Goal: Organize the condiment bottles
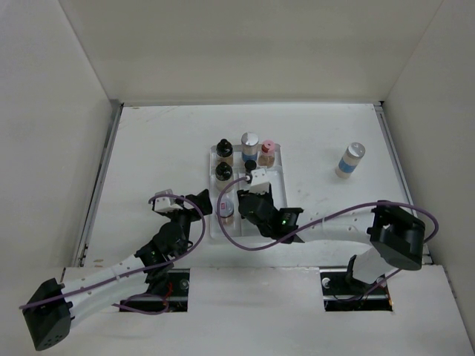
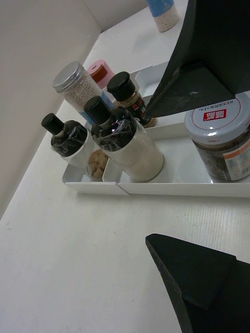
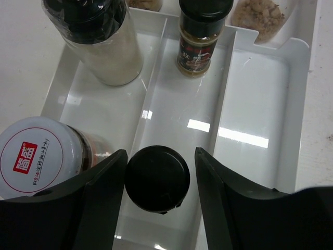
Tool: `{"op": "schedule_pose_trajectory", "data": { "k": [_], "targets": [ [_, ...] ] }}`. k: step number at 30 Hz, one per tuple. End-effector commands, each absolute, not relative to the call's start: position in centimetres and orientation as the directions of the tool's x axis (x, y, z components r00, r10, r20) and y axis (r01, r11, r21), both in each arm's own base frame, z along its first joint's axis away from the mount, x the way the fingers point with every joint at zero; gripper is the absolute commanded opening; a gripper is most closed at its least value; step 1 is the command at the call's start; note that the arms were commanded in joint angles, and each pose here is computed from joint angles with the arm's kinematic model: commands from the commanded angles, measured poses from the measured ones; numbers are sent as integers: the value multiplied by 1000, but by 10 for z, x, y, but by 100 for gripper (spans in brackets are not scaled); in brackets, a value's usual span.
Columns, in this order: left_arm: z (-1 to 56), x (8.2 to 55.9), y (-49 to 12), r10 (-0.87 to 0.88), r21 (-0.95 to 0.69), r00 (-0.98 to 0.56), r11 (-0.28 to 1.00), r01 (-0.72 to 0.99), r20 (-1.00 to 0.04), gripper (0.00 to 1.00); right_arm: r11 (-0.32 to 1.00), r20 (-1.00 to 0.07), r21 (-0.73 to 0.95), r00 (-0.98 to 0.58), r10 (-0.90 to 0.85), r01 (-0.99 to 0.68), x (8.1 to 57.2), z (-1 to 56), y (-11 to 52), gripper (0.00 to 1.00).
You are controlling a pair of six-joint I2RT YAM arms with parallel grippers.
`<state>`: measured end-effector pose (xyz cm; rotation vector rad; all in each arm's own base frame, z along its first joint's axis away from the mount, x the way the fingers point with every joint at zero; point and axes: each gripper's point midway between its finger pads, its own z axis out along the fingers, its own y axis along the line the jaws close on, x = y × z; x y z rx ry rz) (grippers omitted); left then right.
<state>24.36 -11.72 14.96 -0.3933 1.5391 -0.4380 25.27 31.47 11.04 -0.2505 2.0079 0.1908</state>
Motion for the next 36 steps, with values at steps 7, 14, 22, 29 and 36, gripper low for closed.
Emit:
{"op": "schedule_pose_trajectory", "data": {
  "k": [7,14,22,29,36],
  "targets": [
    [136,241,-113,-496,-496,-18,868,26,-868,98,953,-935,193,-336,108,-231,254,187,285,77],
    [137,241,-113,-503,-504,-13,863,30,-864,98,948,-930,319,-196,311,-9,313,263,166,86],
    [138,241,-113,-510,-510,-10,859,40,-860,98,880,-949,146,-188,254,452,384,257,7,100],
    [139,241,-112,-514,-513,-9,857,51,-858,98,855,-924,35,-310,225,517,410,222,-34,100],
    [140,241,-113,-513,-513,-10,857,54,-858,98,824,-903,5,-352,248,567,409,191,-50,100]
  ]
}}
